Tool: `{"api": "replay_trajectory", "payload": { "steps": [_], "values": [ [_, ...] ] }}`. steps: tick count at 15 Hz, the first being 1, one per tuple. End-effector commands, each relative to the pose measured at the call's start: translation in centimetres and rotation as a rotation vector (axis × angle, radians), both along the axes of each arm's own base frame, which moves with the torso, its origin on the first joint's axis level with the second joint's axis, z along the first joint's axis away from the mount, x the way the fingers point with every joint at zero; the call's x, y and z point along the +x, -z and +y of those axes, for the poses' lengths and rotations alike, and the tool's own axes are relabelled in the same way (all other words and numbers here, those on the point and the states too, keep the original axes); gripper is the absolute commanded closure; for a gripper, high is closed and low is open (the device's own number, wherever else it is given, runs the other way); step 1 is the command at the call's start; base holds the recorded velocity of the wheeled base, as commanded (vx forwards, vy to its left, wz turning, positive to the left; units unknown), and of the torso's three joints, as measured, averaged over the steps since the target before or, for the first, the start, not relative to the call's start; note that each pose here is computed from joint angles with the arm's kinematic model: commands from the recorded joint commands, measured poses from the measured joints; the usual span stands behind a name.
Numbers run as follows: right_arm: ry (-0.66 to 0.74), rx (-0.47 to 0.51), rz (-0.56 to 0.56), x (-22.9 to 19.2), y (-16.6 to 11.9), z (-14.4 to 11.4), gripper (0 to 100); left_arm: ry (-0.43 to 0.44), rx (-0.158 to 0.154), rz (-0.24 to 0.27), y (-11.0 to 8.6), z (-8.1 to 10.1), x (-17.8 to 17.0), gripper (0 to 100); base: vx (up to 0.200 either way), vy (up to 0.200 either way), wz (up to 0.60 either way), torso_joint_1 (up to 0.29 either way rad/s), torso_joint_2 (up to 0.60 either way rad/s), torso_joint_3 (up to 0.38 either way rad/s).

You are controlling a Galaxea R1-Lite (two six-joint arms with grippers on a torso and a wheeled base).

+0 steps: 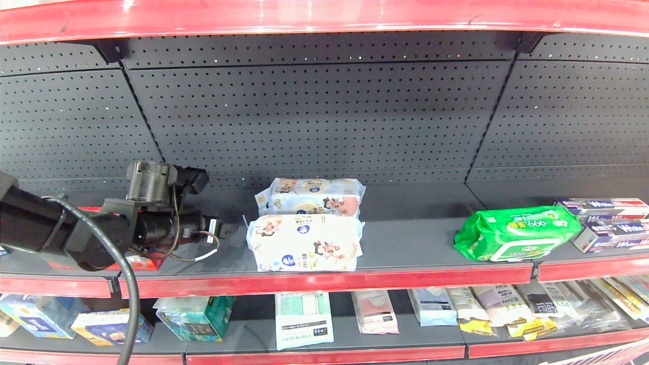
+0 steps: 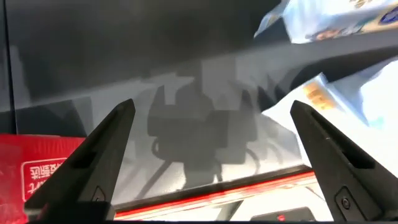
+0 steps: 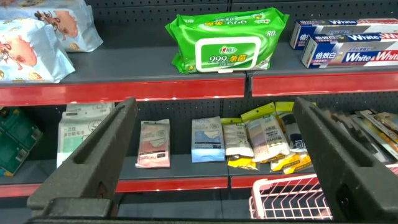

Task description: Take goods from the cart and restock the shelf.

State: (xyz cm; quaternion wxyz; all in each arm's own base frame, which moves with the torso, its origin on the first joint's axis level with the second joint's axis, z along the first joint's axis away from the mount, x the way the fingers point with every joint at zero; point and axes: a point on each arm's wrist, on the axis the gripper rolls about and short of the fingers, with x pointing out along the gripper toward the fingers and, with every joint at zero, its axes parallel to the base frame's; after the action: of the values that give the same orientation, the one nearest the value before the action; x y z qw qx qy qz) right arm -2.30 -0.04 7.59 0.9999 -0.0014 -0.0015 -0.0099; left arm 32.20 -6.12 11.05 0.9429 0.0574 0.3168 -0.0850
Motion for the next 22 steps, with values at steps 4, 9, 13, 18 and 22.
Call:
{"api": "replay_trajectory", "payload": {
  "steps": [4,9,13,18,22],
  "values": [
    [0.000,0.000,0.001,0.0,0.0,0.0,0,0.058,0.034,0.063,2.6,-1.5,0.2,0,0.000,0.000,0.00,0.000,0.00,0.000],
    [0.000,0.000,0.000,0.0,0.0,0.0,0,0.094,0.036,0.065,3.1,-2.8,0.5,0,0.000,0.000,0.00,0.000,0.00,0.000],
    [0.000,0.000,0.000,0.0,0.0,0.0,0,0.100,0.036,0.065,3.1,-3.0,0.4,0,0.000,0.000,0.00,0.000,0.00,0.000],
    [0.000,0.000,0.000,0.0,0.0,0.0,0,0.100,0.035,0.064,3.1,-3.1,0.5,0,0.000,0.000,0.00,0.000,0.00,0.000],
    [0.000,0.000,0.000,0.0,0.0,0.0,0,0.116,0.034,0.058,3.1,-3.6,0.5,0,0.000,0.000,0.00,0.000,0.00,0.000]
  ]
}}
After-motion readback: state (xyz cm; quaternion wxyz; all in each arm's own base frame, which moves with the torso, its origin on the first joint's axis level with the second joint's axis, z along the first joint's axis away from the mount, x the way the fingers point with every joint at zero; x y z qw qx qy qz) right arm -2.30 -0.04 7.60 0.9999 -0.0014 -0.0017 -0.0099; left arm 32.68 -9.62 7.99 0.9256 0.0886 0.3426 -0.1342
